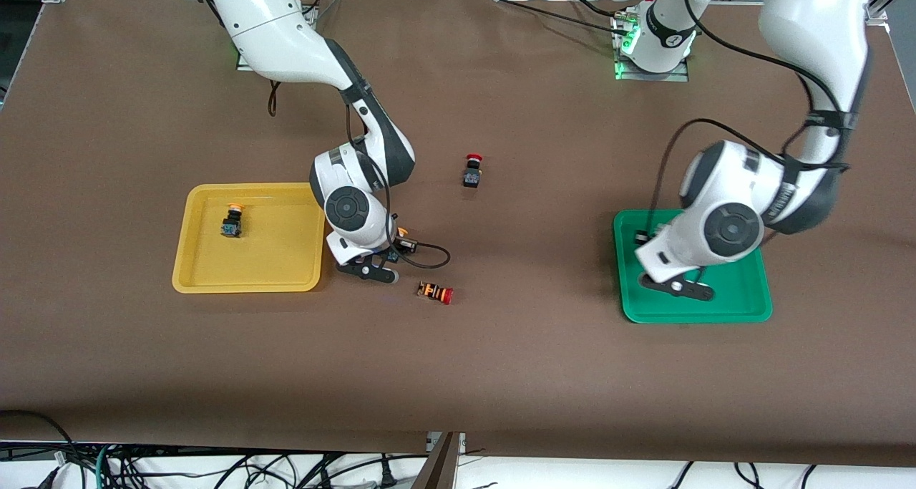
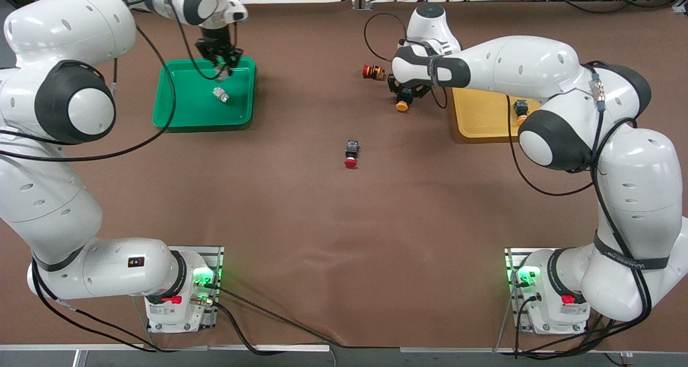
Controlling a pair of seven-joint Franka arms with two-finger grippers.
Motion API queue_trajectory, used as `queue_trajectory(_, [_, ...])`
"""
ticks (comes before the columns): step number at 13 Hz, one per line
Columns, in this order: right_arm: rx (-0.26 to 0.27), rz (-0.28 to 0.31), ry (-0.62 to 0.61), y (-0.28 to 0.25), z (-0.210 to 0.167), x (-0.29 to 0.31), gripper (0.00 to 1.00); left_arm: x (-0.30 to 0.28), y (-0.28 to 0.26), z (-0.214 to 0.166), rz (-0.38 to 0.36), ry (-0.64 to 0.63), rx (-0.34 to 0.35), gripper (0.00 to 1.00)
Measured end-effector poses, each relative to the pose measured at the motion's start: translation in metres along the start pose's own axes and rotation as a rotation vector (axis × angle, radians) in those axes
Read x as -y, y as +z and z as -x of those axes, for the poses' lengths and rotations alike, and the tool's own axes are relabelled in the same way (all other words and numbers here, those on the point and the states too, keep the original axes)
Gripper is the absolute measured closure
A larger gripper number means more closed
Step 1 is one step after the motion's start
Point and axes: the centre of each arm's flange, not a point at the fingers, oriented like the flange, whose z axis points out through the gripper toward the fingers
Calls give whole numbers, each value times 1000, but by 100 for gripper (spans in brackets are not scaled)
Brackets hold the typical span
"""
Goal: Place green and yellow buttons in trays
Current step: 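Place the black button in the yellow tray while the left gripper places green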
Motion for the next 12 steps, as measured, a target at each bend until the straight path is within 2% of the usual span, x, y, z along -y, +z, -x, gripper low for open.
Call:
queue_trajectory(2, [53,55,-78,-30,-20,-26,57,25,36,-6,-98,72,30,59])
queue_trajectory(4, [123,116,-176,-58,-47,-83,57,50,60,-13,-90,154,-9,59])
queue_trajectory(6, [163,149,-247,-60,-67,-149,57,84,87,-12,-55,182,-48,59])
queue_trajectory(8, [194,167,-302,-41,-73,-207,57,88,113,-9,-27,187,-70,44])
queue_trajectory(9, [198,172,-309,-28,-70,-226,57,86,113,-10,-25,191,-74,33])
queue_trajectory(12, [208,179,-311,-3,-57,-240,57,86,57,-6,-63,187,-105,1])
